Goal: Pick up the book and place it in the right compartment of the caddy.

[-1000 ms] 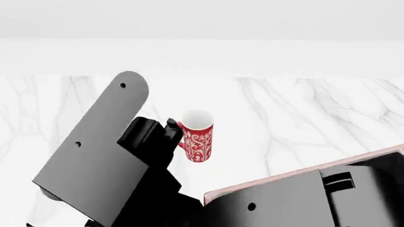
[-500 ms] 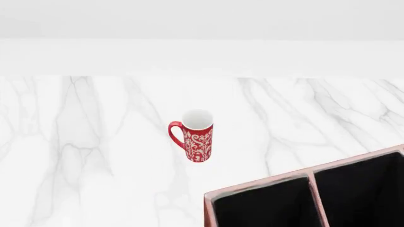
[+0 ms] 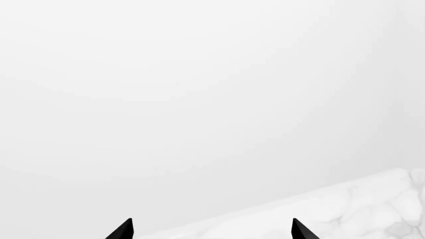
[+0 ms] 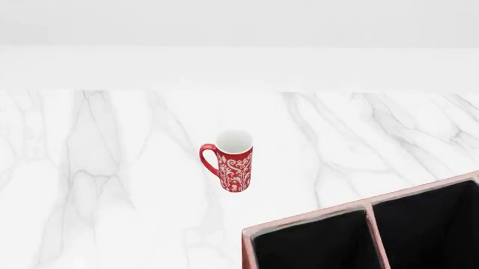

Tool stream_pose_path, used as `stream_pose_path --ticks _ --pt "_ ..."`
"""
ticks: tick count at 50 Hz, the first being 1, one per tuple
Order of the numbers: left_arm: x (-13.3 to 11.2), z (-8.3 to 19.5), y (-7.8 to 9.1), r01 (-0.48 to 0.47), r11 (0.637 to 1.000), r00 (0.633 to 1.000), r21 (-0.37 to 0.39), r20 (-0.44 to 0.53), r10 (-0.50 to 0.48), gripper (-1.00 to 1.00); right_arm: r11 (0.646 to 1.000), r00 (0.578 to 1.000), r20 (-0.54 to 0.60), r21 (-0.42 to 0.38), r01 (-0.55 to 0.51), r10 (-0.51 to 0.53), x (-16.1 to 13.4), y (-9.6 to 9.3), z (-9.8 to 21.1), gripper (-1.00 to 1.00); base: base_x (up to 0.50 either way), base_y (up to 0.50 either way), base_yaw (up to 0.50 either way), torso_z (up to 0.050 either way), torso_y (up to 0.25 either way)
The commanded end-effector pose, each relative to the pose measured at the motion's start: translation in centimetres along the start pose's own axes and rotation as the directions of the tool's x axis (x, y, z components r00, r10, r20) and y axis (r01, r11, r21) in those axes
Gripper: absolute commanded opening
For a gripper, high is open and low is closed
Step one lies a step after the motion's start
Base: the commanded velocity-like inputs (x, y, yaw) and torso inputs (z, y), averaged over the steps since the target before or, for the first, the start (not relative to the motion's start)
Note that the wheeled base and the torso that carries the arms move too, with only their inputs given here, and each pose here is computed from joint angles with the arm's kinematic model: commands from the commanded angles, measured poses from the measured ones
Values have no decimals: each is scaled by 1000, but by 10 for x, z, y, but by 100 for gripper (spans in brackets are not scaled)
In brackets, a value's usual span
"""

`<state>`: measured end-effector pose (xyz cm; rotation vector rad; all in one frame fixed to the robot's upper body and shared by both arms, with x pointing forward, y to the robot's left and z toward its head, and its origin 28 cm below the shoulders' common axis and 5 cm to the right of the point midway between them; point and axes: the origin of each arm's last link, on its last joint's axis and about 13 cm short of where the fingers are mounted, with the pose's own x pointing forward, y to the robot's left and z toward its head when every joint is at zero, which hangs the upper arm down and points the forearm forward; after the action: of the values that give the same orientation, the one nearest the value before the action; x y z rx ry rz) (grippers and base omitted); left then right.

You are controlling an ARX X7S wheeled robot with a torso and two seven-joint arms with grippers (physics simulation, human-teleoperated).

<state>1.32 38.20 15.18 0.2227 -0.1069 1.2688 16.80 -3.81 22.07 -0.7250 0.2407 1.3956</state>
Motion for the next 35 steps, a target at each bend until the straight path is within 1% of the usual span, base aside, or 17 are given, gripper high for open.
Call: stream_pose_path --ticks 1,11,20,21,27,35 --pt "0 -1 0 3 1000 1000 2 -2 -3 100 999 998 -32 -1 45 -45 3 -6 -8 100 0 0 0 0 0" --pt "-1 -2 0 3 1000 1000 4 -1 -3 100 998 996 -70 21 51 -49 10 -12 -18 100 0 0 0 0 0" --pt "-1 -2 0 4 1000 1000 3 0 -4 100 999 996 -87 20 40 -38 15 -11 -24 100 0 0 0 0 0" --pt "-1 -2 0 3 1000 1000 5 0 -3 100 998 995 -90 27 48 -45 17 -16 -25 100 0 0 0 0 0" --pt "-1 -2 -1 7 1000 1000 6 0 -7 100 998 995 -86 45 53 -49 20 -23 -26 100 0 0 0 0 0" --pt "-1 -2 -1 8 1000 1000 4 1 -8 100 996 994 -94 70 61 -54 34 -36 -35 100 0 0 0 0 0"
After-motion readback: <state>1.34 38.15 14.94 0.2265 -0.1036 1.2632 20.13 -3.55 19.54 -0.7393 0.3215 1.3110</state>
